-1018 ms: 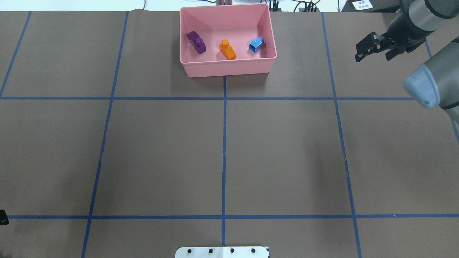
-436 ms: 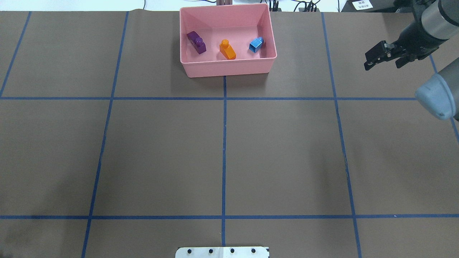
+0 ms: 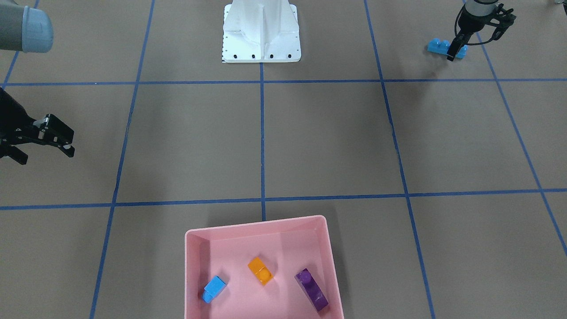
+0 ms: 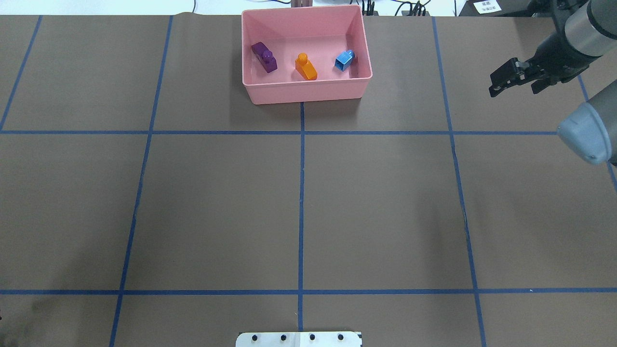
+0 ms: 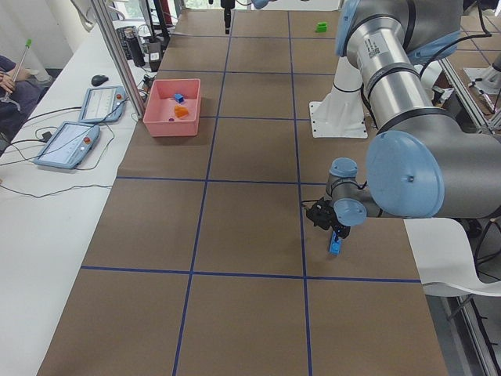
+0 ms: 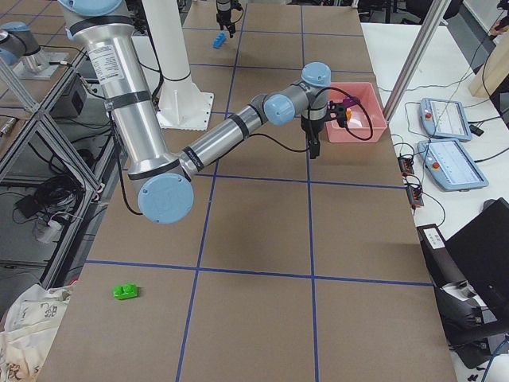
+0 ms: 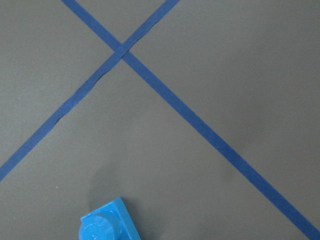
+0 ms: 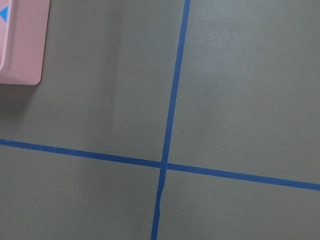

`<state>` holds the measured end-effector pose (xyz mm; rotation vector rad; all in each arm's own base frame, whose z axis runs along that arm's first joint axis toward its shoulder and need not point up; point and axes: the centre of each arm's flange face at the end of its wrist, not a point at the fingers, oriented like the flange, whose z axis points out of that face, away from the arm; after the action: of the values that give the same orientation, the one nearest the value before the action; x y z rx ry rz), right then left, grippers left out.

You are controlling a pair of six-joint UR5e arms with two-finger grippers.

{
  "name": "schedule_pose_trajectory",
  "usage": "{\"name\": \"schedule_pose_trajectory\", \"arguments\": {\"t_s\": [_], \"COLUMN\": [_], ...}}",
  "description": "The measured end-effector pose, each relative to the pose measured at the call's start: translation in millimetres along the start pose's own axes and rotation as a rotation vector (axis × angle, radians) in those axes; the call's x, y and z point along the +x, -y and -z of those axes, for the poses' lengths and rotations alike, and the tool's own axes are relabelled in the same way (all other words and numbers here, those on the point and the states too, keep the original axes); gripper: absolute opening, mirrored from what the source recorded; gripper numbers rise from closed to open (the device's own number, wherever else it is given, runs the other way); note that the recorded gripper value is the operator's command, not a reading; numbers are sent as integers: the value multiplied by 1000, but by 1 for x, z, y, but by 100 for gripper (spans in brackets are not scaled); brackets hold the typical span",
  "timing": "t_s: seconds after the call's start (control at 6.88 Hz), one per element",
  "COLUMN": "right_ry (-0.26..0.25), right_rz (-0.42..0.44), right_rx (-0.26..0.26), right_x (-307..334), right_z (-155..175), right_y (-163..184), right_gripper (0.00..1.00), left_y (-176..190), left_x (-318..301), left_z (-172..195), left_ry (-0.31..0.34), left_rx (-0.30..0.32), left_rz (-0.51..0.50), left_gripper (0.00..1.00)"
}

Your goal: Put all blocks into box

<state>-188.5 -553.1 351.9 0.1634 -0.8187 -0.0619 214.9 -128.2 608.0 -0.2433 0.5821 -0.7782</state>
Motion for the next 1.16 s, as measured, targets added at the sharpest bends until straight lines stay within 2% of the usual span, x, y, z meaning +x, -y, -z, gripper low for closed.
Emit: {"name": "schedule_pose_trajectory", "arguments": {"t_s": [0.44, 0.58, 0.73, 1.16], "right_ry": [-2, -2, -3, -4], "right_rz": [9, 12, 19, 28], "right_rx": [-2, -3, -3, -5], "right_x": [0, 1, 3, 7], "right_z": [-1, -2, -2, -1], "right_y": [0, -1, -2, -9], "right_gripper": [100, 100, 100, 100], "left_y": [-14, -14, -13, -17], "left_x": [-11, -15, -19, -26], "left_z": [-13, -16, -17, -21], "left_ry": [16, 22, 31, 34], "left_rx": [10, 15, 20, 32], "left_rz": [14, 18, 21, 38], "left_gripper": [100, 95, 84, 83]}}
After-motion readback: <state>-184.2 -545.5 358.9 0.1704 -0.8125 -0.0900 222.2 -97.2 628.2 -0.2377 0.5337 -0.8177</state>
